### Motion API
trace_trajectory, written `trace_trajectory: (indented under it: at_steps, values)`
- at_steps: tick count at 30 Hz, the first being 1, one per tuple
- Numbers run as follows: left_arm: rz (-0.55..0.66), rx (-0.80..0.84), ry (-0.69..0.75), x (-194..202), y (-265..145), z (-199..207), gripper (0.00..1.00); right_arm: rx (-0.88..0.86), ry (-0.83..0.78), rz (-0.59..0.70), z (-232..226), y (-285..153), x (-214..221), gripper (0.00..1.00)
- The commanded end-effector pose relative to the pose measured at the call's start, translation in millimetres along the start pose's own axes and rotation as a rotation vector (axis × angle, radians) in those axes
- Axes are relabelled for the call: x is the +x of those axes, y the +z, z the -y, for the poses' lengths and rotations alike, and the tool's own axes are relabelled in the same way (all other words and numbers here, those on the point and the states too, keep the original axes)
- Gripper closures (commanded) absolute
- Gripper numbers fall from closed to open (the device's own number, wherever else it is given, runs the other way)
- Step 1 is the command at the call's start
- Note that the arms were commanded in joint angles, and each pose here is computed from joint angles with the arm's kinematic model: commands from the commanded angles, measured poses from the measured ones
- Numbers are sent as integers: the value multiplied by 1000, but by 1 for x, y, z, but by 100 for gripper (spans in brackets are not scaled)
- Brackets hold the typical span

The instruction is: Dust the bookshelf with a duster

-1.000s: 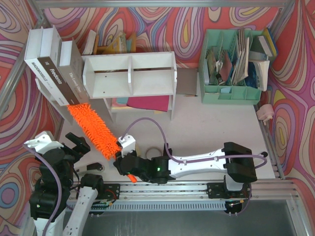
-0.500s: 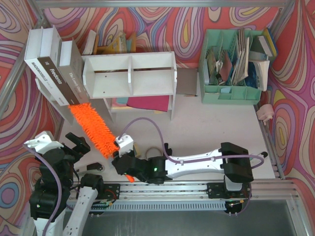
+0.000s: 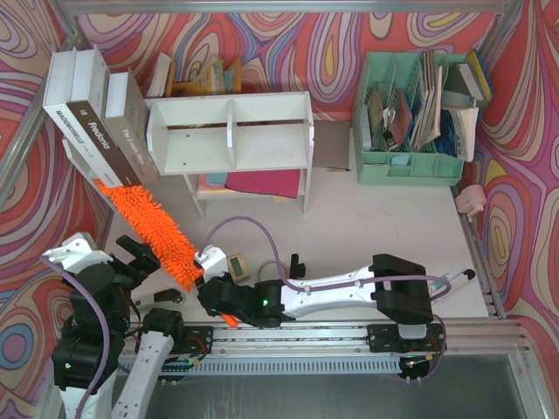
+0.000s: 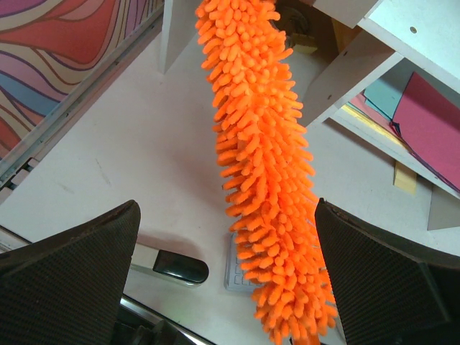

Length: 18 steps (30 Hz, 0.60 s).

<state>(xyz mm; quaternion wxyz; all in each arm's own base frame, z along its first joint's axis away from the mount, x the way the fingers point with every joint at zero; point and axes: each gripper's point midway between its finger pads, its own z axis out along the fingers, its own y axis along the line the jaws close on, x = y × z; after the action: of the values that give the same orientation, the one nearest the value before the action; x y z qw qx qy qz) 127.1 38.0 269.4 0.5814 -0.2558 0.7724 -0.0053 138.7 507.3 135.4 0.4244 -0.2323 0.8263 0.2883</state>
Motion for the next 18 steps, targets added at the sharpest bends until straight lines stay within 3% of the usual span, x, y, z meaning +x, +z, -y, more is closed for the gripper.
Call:
trace_trajectory:
  at_steps: [1, 8, 15, 18]
  values:
    - [12, 2, 3, -1, 3, 1, 2, -43, -12, -48, -2, 10, 11, 100]
    - [12, 0, 3, -1, 3, 1, 2, -31, -33, -61, 1, 17, 16, 100]
    - [5, -2, 6, -1, 4, 1, 2, -55, -6, 26, -5, -4, -21, 100]
    - [8, -2, 5, -1, 4, 1, 2, -22, -20, 4, 4, 2, -7, 100]
